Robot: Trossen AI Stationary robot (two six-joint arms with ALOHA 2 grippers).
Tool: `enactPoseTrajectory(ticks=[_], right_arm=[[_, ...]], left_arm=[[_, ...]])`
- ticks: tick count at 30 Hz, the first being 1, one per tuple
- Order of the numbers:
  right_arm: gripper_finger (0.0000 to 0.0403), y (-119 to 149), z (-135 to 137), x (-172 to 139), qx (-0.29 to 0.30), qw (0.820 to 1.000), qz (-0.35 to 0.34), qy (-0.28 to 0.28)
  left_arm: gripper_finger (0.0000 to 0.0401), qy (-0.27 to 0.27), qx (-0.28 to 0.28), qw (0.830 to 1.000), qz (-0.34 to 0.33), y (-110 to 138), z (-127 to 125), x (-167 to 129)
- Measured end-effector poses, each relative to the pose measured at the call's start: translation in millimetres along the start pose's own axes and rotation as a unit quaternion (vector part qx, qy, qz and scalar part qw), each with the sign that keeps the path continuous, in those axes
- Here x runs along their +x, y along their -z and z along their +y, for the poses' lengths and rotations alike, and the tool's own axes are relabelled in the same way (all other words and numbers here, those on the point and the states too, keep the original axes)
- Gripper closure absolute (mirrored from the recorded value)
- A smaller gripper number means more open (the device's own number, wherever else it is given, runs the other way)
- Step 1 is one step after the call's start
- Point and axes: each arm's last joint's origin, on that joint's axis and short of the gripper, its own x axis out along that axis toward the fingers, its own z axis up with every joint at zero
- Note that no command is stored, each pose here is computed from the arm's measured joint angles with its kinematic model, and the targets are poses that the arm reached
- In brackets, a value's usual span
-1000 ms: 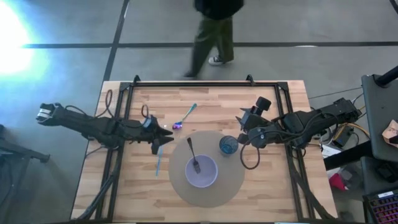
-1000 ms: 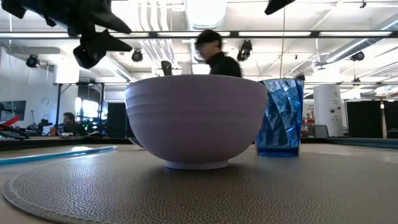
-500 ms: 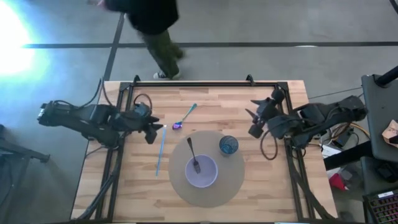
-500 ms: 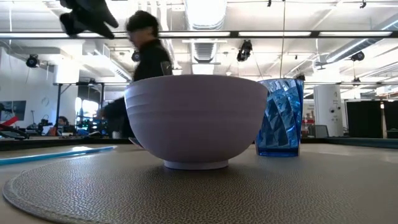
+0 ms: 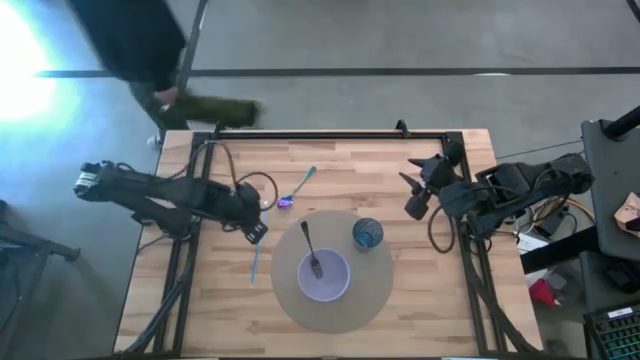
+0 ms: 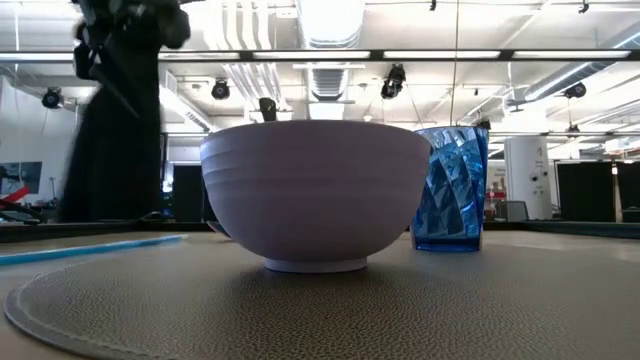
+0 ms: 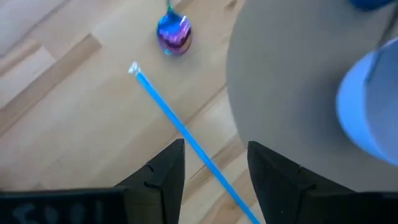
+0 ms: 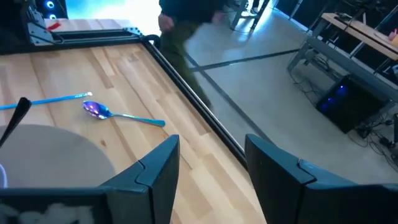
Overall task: Pick & Place Utensil
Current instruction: Put the straw into the cup
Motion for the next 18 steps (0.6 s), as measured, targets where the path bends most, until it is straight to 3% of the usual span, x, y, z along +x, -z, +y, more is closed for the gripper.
enactPoseTrajectory(ticks=[8,14,18], right_arm=[[0.0225,0.8,8.1,5.8,-0.013,1.0,0.008,0.003],[0.0225,2.1,7.9,6.0,-0.02,1.0,0.013,0.005],[0.0225,3.5,7.0,5.8,-0.027,0.999,0.018,0.007]], left_arm=[[0.0236,-0.029,-0.013,0.998,0.056,8.1,-9.5,29.9],[0.0236,0.021,-0.033,0.997,0.073,23.8,-20.7,55.2],[0.0236,0.018,-0.046,0.996,0.08,33.0,-20.7,67.1]])
